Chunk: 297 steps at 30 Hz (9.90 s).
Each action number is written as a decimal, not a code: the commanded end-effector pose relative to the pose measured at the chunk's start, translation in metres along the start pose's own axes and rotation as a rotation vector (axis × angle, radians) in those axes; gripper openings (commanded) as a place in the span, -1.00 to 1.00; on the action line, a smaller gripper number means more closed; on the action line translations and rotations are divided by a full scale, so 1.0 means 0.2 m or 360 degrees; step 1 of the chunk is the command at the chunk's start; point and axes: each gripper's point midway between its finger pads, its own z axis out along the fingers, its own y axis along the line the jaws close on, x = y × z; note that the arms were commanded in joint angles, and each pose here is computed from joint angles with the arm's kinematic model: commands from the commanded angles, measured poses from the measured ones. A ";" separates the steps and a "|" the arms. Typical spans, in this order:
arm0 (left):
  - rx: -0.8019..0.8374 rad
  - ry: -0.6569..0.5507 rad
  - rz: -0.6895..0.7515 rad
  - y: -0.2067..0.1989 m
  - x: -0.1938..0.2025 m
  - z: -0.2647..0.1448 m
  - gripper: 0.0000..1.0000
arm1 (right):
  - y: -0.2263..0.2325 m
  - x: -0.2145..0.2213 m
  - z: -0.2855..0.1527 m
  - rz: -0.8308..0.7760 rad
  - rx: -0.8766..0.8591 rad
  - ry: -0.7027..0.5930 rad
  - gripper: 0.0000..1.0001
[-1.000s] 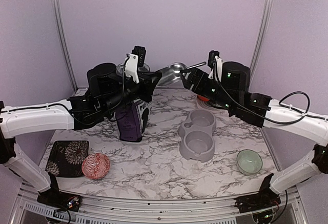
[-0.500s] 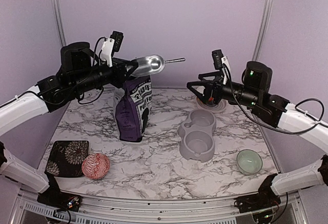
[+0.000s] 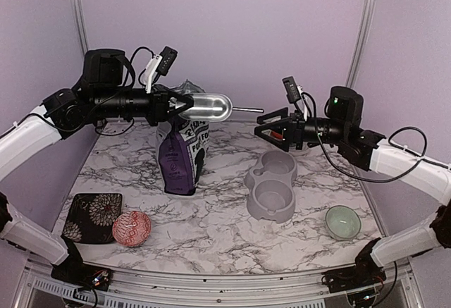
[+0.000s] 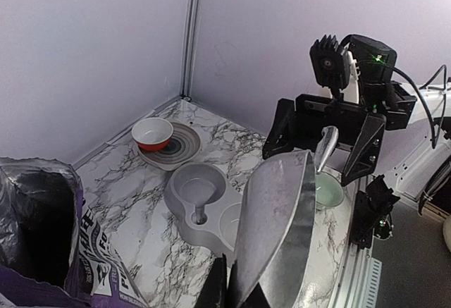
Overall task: Serve the pet food
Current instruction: Pass from the left arm to the right, then adjust the pet food bag at the center of the board.
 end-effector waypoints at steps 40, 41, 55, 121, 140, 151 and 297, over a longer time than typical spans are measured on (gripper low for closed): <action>0.0049 -0.0077 -0.0163 -0.02 -0.01 -0.01 -1.00 | 0.20 -0.19 0.23 0.0060 -0.0434 0.0002 -0.17; 0.0049 -0.0081 -0.0163 -0.02 -0.01 -0.01 -1.00 | 0.20 -0.19 0.22 0.0058 -0.0430 0.0001 -0.19; 0.0046 -0.0073 -0.0166 -0.02 0.01 0.00 -1.00 | 0.21 -0.22 0.22 0.0040 -0.0407 -0.0023 -0.37; -0.0026 -0.0094 -0.0177 0.03 0.07 0.01 -1.00 | 0.20 -0.25 0.25 0.0040 -0.0389 -0.0022 -0.63; -0.0105 -0.0096 -0.0133 0.07 0.02 0.00 -0.43 | 0.13 -0.22 0.24 -0.0046 -0.0229 0.0009 -1.00; -0.0597 -0.0018 0.0026 0.30 -0.12 -0.13 0.26 | -0.05 -0.27 0.10 -0.0045 0.0083 -0.0068 -1.00; -0.1145 0.0727 0.0058 0.38 0.73 0.86 -1.00 | -0.07 0.21 -0.41 0.0348 0.0635 0.0230 -1.00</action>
